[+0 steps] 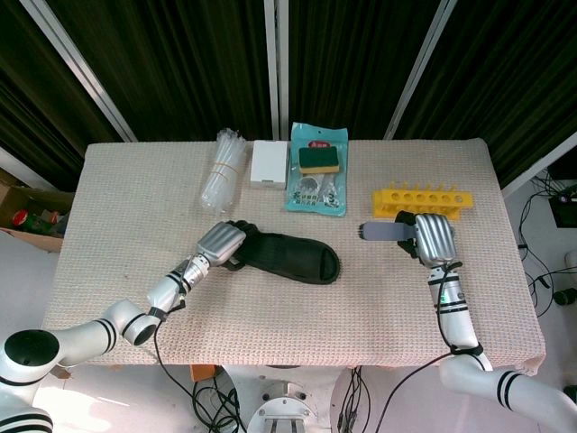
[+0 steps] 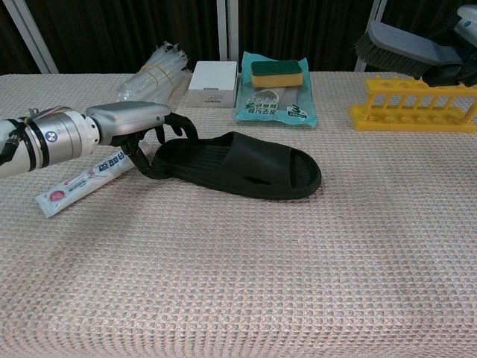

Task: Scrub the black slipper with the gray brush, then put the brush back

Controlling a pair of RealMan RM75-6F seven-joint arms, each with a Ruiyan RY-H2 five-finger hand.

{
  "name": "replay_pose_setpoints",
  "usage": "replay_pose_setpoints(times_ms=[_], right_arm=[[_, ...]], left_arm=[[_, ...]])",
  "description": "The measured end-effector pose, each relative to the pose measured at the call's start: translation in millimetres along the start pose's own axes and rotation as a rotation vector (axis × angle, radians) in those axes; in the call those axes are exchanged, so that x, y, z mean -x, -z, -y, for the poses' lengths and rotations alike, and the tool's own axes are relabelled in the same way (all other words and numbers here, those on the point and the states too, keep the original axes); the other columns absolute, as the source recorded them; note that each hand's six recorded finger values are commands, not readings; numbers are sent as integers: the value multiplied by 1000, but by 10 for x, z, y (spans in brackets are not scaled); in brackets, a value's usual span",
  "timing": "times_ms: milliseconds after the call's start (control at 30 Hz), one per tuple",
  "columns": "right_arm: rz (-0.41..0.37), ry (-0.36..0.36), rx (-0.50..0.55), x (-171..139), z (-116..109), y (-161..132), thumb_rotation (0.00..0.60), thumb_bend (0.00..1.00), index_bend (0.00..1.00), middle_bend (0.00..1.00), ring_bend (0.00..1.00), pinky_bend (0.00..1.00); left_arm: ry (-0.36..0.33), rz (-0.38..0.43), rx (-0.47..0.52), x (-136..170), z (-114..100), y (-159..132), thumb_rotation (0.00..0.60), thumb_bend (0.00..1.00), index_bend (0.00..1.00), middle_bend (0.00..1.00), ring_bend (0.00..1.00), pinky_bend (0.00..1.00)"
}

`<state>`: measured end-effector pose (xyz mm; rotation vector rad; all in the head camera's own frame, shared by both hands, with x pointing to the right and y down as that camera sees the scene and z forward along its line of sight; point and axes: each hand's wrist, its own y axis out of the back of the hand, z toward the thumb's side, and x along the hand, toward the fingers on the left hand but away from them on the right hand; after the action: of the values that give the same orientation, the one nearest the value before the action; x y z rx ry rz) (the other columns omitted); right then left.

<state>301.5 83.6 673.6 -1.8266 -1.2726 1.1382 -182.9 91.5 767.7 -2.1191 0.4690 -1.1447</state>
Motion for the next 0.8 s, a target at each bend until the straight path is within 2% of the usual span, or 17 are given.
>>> replay_pose_setpoints(times_ms=[267,500,800], right_arm=[[-13,-57,4,-23,197,-75,600,1000,1000,1000,1000,1000],[-30,-122,13,15,518,-206,600,1000,1000,1000,1000,1000],[-14,-214,24,211,868,-330,600,1000,1000,1000,1000,1000]], left_arm=[[-10,-19,28,-22,12,16,600,319,399,388,296,408],[-1,-25,74,-25,-11,10,600,346,423,410,312,421],[12,-30,90,-36,0,9,600,400,439,425,325,431]])
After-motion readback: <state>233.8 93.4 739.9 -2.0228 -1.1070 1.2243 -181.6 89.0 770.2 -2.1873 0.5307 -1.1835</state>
